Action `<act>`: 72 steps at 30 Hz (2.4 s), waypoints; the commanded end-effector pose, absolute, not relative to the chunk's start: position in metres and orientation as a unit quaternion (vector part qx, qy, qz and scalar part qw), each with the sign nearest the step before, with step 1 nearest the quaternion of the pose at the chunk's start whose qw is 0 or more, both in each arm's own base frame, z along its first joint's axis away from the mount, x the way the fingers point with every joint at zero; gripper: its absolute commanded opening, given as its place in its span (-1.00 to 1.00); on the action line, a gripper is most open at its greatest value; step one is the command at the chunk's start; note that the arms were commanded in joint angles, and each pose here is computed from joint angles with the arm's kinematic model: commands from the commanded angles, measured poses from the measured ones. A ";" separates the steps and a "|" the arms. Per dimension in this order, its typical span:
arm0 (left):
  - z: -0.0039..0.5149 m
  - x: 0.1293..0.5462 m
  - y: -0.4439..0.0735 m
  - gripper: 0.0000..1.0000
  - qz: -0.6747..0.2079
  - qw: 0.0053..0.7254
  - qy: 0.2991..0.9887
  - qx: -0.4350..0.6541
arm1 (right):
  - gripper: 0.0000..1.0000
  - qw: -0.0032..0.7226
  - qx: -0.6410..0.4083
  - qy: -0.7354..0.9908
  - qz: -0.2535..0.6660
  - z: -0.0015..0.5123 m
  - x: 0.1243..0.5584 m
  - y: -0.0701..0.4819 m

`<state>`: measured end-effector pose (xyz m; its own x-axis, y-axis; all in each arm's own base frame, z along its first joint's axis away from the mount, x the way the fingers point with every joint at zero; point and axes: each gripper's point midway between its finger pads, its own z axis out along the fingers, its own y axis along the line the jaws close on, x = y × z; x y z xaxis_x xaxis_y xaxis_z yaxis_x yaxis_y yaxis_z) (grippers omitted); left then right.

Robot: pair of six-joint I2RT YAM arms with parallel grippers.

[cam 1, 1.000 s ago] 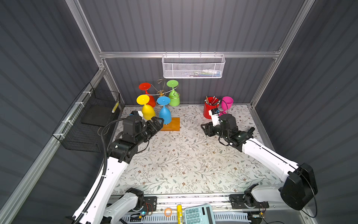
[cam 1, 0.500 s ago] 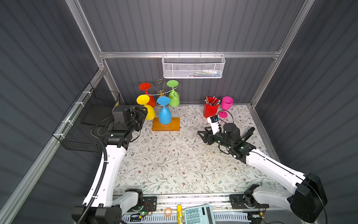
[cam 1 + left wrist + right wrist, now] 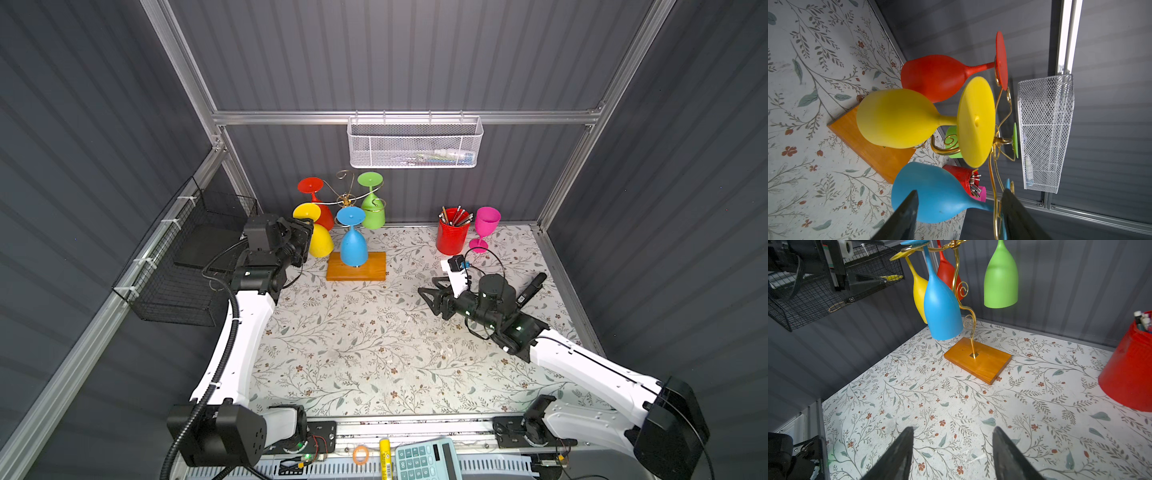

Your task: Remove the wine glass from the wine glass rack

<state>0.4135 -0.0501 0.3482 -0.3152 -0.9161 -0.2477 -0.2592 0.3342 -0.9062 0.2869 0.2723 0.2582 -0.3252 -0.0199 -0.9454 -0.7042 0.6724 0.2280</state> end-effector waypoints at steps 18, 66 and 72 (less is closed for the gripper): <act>0.367 0.445 -0.048 -0.14 -0.434 0.434 0.677 -0.406 | 0.22 0.526 -0.250 0.747 0.320 0.254 0.287 0.275; 0.387 0.445 -0.040 -0.64 -0.427 0.461 0.671 -0.394 | 0.23 0.520 -0.252 0.750 0.322 0.249 0.288 0.279; 0.386 0.435 -0.040 -0.20 -0.413 0.460 0.684 -0.388 | 0.24 0.517 -0.252 0.751 0.323 0.247 0.288 0.280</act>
